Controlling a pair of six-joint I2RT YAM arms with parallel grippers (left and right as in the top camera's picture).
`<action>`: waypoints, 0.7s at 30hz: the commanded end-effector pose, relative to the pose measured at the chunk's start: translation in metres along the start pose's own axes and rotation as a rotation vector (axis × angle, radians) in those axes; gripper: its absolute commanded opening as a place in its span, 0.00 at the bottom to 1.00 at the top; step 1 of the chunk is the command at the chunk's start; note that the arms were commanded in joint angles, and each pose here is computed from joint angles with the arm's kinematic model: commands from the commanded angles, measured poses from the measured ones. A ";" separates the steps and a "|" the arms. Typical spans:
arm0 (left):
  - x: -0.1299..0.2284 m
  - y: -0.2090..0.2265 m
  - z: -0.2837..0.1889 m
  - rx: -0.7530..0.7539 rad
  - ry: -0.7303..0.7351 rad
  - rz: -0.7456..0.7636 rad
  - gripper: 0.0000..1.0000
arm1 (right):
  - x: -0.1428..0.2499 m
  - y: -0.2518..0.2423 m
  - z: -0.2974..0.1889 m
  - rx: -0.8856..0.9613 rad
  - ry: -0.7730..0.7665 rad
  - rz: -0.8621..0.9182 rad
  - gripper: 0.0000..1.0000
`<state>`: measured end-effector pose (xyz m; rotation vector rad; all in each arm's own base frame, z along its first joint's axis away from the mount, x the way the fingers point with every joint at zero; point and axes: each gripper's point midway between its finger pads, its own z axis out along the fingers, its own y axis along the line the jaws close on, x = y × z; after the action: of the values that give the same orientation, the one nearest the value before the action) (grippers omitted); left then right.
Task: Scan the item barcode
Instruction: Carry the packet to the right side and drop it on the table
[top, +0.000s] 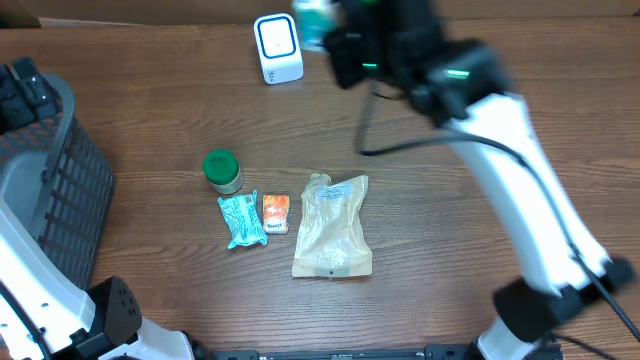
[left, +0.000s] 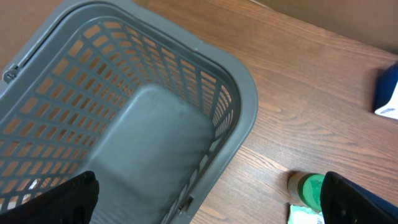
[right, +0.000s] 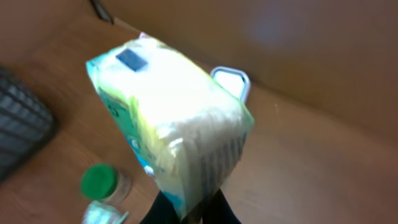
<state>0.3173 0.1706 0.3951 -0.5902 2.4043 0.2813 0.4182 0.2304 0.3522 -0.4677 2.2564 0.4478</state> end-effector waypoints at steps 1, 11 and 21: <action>-0.003 -0.001 -0.009 0.006 -0.030 0.015 1.00 | 0.043 -0.047 -0.001 0.090 0.169 0.349 0.04; -0.003 -0.001 -0.009 0.005 -0.030 0.014 1.00 | 0.198 -0.202 -0.005 0.435 0.515 0.834 0.04; -0.003 -0.001 -0.009 0.005 -0.030 0.014 1.00 | 0.309 -0.269 0.007 0.407 0.517 1.150 0.05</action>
<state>0.3173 0.1705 0.3951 -0.5900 2.4043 0.2808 0.3576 -0.0616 0.0771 1.0563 2.8538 0.3046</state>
